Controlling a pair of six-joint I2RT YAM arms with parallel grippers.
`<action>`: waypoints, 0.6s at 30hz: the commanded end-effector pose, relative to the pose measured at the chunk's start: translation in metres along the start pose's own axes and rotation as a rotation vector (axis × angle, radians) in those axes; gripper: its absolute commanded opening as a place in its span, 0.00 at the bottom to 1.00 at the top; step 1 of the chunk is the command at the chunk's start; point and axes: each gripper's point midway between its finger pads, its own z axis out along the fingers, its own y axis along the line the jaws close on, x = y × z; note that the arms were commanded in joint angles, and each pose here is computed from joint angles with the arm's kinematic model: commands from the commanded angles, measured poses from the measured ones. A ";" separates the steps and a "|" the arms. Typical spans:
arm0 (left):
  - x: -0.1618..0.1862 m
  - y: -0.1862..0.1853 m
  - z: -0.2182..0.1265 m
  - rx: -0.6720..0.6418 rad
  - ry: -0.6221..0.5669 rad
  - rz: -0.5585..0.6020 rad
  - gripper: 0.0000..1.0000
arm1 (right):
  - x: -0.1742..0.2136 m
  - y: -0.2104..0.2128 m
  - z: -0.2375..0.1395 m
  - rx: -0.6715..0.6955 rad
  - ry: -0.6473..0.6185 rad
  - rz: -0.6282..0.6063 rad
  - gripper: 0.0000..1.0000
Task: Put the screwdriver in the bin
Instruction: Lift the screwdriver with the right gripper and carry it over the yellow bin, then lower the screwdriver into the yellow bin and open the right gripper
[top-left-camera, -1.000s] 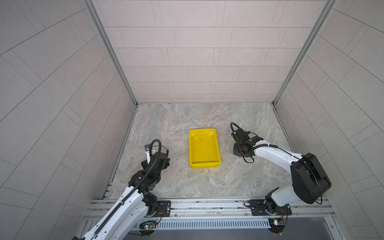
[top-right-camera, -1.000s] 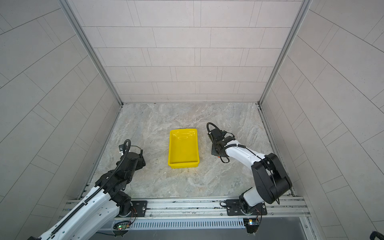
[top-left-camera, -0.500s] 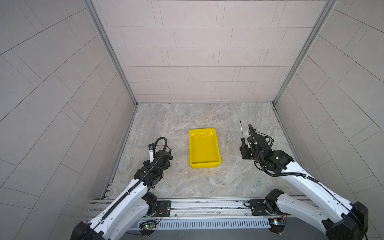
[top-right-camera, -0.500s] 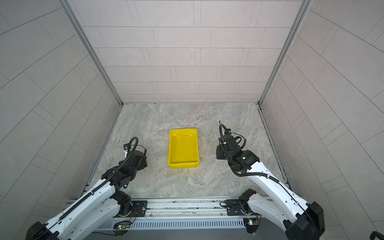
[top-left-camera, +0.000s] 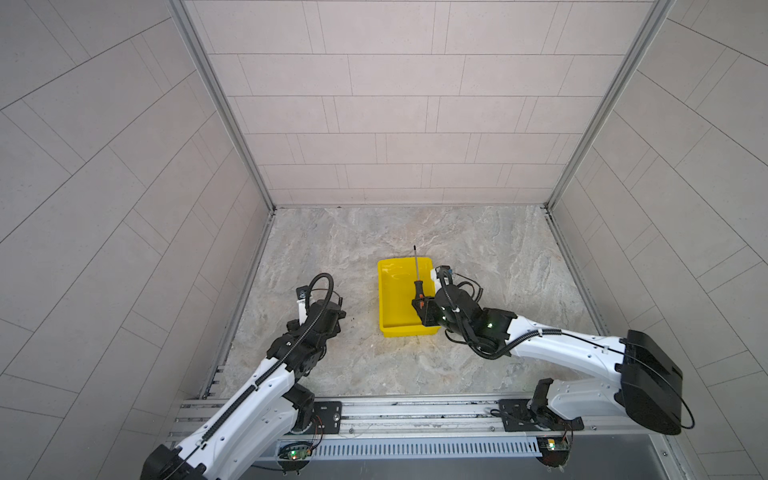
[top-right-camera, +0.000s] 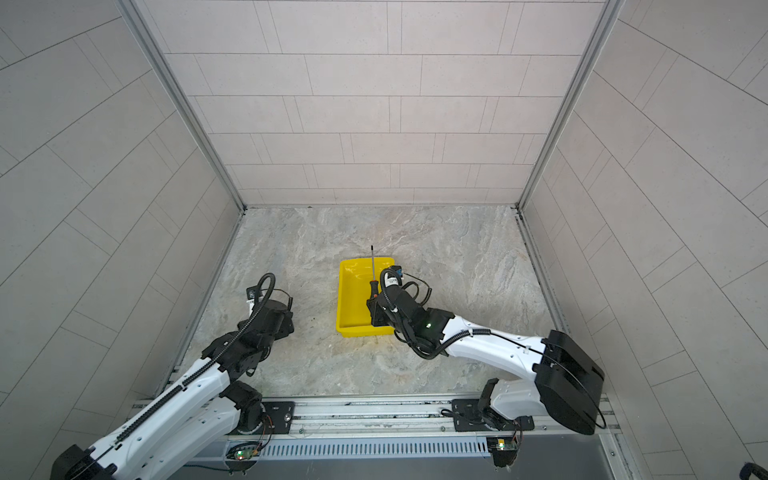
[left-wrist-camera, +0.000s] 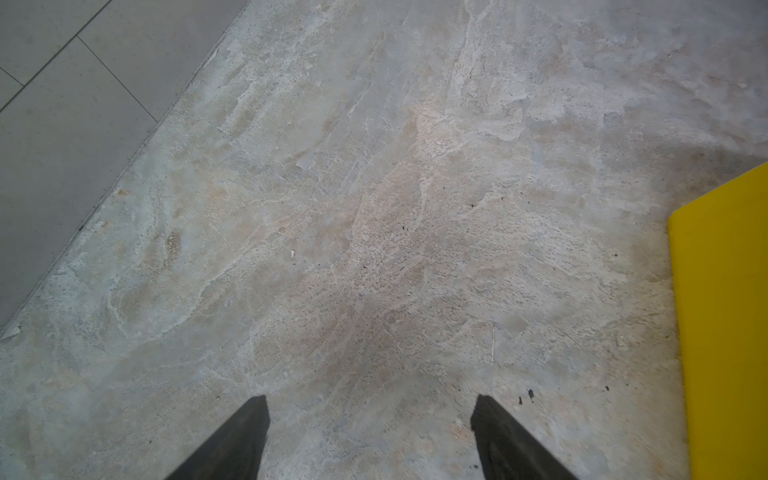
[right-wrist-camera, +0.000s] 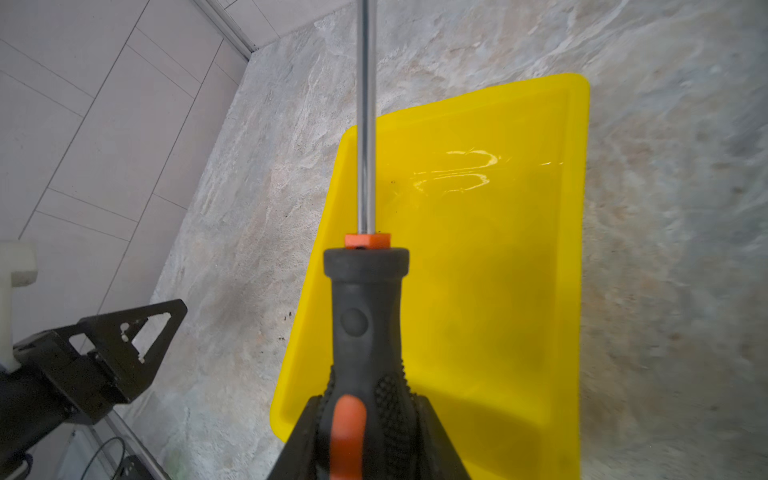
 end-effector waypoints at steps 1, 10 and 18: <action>-0.005 0.002 -0.003 -0.006 -0.014 -0.015 0.83 | -0.008 0.025 0.015 -0.088 -0.037 0.142 0.10; -0.006 0.005 -0.006 -0.003 -0.027 -0.026 0.83 | 0.008 0.032 0.046 -0.050 0.022 0.086 0.11; -0.007 0.006 -0.006 -0.002 -0.043 -0.036 0.82 | 0.026 0.023 0.064 0.007 0.091 0.073 0.14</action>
